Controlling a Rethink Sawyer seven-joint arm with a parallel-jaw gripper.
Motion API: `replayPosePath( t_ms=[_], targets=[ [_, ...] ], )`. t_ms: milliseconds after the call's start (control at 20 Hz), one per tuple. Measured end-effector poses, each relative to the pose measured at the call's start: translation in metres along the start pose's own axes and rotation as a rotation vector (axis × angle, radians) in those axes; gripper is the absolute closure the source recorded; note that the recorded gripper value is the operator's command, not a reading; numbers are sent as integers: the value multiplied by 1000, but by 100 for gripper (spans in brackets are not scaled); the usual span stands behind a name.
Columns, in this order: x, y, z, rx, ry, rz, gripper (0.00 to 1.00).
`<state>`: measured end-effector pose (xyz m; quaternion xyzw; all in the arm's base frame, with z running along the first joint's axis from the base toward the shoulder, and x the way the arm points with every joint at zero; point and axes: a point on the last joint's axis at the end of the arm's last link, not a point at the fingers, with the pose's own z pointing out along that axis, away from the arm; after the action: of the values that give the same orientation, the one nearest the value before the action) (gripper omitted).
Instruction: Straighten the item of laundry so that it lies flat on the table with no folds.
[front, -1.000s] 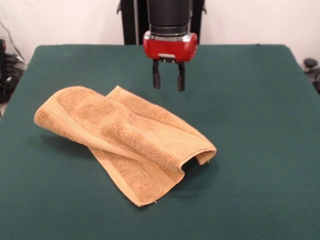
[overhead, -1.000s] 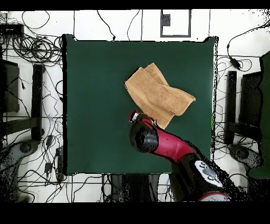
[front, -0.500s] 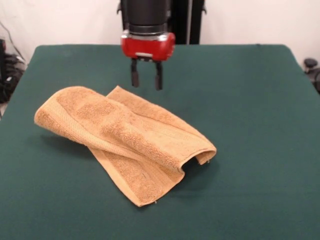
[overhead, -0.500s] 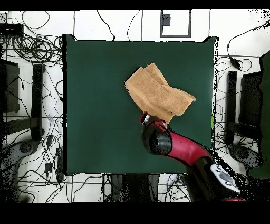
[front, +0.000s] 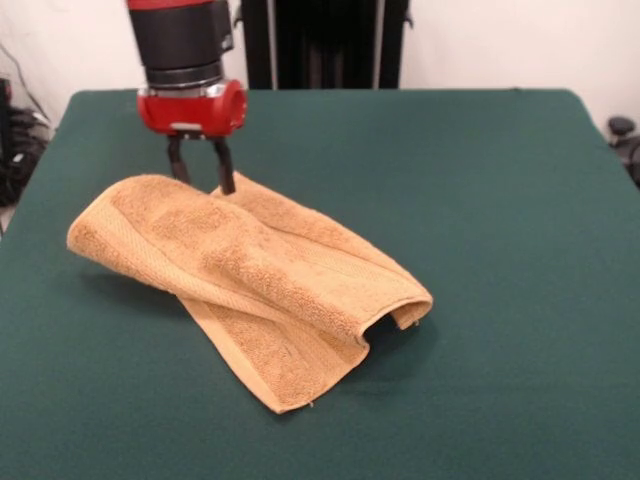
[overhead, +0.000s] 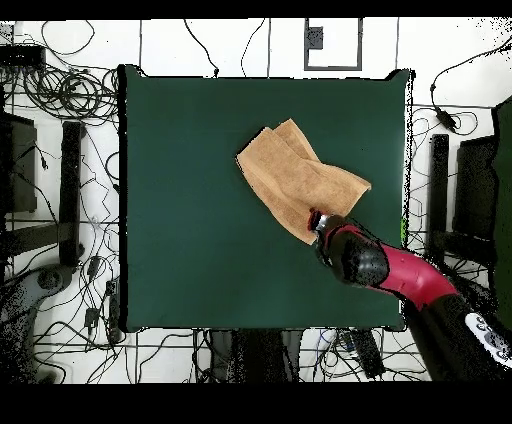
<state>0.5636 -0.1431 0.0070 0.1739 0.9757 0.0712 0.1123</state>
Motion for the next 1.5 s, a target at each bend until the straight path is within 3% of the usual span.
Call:
replayPosePath(
  t_ms=[200, 550, 1000, 1500],
  targets=[
    [-7, -2, 2, -9, -1, -34, 0],
    [-13, 16, 6, -34, -14, -100, 0],
    [-15, 32, 6, -58, 0, -125, 0],
    [-29, 38, -11, -37, -35, -154, 0]
  ],
)
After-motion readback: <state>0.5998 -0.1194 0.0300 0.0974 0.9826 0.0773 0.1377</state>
